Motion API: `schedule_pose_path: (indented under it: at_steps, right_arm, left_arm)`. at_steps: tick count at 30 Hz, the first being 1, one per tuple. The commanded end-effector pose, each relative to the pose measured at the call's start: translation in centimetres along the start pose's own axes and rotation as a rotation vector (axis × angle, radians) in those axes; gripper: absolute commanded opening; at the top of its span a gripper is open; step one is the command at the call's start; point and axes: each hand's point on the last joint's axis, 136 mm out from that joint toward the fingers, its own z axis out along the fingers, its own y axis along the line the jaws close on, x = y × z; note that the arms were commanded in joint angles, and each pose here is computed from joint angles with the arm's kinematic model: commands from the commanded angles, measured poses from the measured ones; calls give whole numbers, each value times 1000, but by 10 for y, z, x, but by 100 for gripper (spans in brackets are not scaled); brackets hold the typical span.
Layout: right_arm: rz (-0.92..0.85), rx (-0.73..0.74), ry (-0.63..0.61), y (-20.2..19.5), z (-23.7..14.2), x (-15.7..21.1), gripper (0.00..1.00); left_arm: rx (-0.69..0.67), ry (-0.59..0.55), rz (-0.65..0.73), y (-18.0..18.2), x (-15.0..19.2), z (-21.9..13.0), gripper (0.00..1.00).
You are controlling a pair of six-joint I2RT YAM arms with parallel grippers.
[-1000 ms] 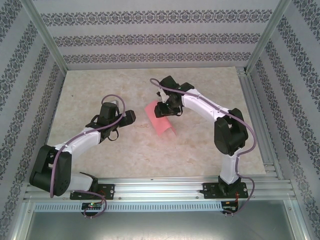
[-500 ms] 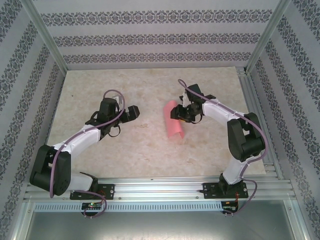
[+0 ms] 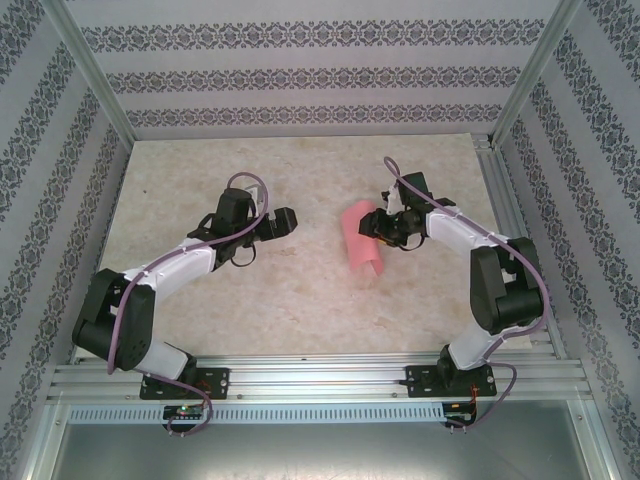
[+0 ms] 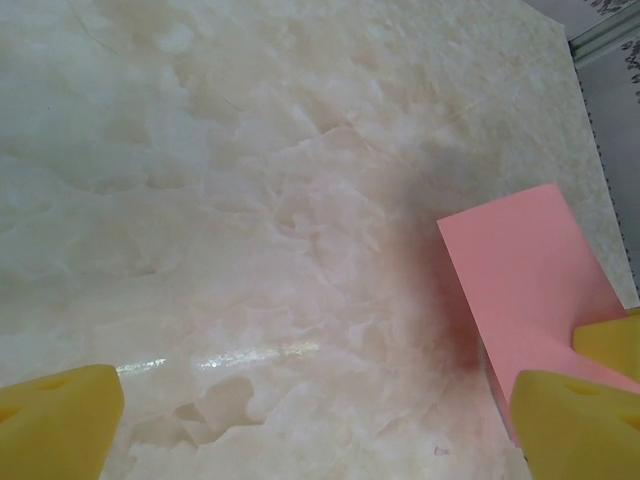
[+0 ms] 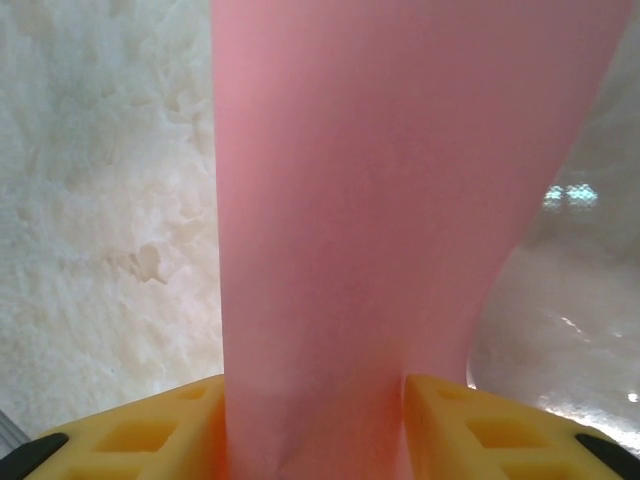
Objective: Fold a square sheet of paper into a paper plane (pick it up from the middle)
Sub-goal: Fold the square sheet of paper in half at the center of the table.
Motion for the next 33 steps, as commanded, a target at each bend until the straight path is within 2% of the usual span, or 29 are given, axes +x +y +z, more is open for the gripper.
schedule_pose_path:
  at_steps: [1,9,11,21,28,30,33]
  right_arm:
    - [-48,-108,-44,40,-12,-9,46]
    - [-89,-279,-58,102,-7,-10,48]
    - [-73,-296,-61,104,-1,-10,48]
    - [54,-267,-42,52,28,3,48]
    - [85,-253,-63,30,23,4,48]
    - [96,-251,-66,25,23,4,48]
    - [106,-257,-67,20,22,5,48]
  left_arm:
    - [12,-39,8,-11,-12,-3,100]
    - [12,-71,4,-17,-20,-16,100]
    - [40,-62,-5,-22,-20,-15,100]
    - [304,52,-144,-65,-7,10,100]
    - [333,128,-174,-83,13,39,100]
    - [361,143,-193,-89,17,47,98]
    - [404,190,-216,-104,27,61,88]
